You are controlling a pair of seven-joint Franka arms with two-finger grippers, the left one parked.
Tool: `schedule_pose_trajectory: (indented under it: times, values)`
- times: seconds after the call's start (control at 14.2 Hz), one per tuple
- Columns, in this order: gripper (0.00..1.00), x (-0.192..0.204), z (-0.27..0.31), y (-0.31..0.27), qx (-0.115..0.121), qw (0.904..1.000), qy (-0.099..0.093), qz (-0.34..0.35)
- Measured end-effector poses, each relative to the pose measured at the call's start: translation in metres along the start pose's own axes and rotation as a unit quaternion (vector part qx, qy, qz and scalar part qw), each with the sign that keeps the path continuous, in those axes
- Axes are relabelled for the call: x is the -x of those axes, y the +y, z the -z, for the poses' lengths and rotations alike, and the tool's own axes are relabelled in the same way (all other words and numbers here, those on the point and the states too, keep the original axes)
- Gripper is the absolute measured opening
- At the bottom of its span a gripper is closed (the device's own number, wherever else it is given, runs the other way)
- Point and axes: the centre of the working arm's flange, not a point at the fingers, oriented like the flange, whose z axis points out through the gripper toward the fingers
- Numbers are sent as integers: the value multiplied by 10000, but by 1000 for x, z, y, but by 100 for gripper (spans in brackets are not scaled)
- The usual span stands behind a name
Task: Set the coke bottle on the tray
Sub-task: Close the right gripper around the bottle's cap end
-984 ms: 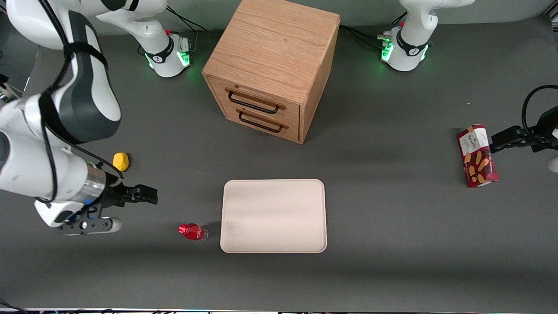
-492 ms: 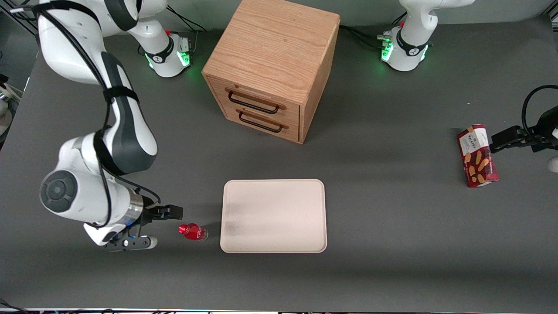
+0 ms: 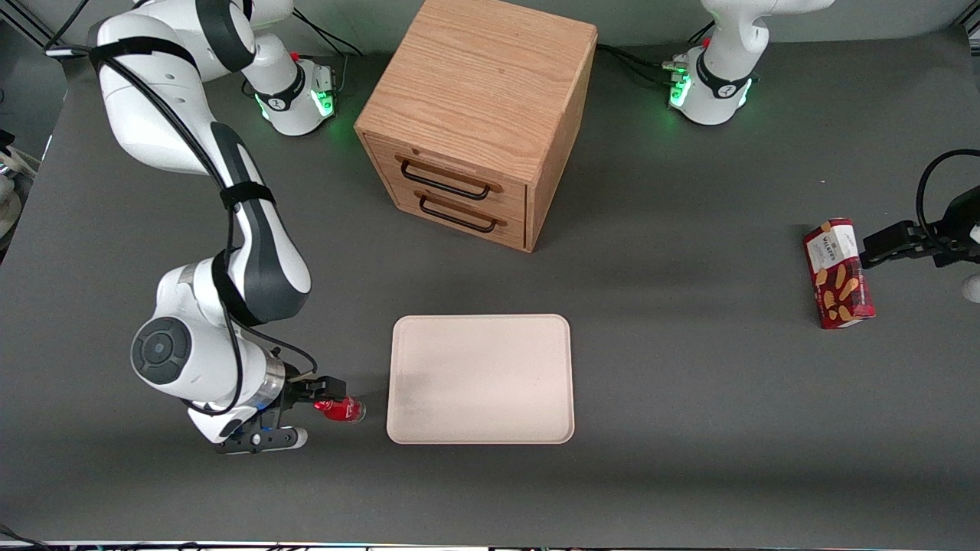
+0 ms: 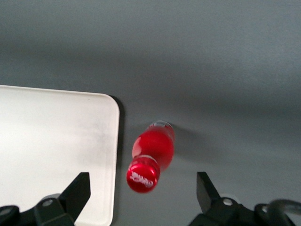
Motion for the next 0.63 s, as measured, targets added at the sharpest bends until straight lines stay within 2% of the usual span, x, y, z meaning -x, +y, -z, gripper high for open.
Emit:
schedule_pose_trajectory:
  times: [0.28,0.49,0.56,0.63]
  values:
    - [100,-1,-19,0,-5,10000,1,1]
    - [95,0,-28,1,44,10000,-45,15]
    - [90,0,-30,2,54,10000,-56,18]
    - [77,0,-31,2,57,10000,-62,19]
